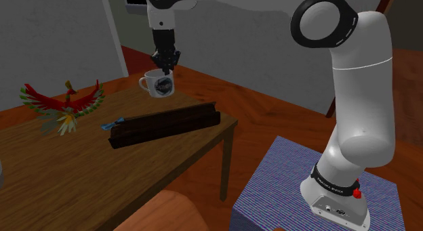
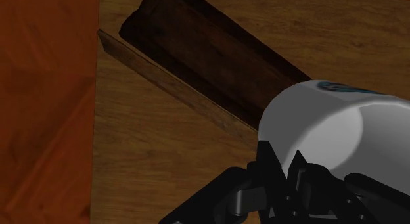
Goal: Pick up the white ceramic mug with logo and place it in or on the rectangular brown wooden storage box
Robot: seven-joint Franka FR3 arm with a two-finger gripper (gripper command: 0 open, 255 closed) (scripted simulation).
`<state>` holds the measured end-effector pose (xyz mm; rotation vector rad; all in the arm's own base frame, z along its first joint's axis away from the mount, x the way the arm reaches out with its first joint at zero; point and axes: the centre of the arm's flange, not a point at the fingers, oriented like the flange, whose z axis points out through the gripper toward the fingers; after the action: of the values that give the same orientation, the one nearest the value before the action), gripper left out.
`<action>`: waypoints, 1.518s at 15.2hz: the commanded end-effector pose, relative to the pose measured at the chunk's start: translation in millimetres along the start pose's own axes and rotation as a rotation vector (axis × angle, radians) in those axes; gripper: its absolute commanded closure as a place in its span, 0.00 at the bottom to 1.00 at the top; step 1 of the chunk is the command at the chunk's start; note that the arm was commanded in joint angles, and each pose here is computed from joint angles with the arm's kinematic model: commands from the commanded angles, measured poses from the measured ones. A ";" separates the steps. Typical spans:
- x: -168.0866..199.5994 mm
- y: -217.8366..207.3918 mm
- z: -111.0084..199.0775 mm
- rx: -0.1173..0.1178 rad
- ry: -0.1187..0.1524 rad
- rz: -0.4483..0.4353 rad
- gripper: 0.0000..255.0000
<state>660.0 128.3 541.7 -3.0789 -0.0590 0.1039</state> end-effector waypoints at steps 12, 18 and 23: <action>6.6 9.0 64.6 0.000 0.000 -0.001 1.00; 8.3 10.6 90.7 0.000 0.000 -0.001 1.00; 8.4 10.6 90.7 0.000 0.000 -0.001 1.00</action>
<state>662.5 123.4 450.2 -3.0787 -0.0611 0.1043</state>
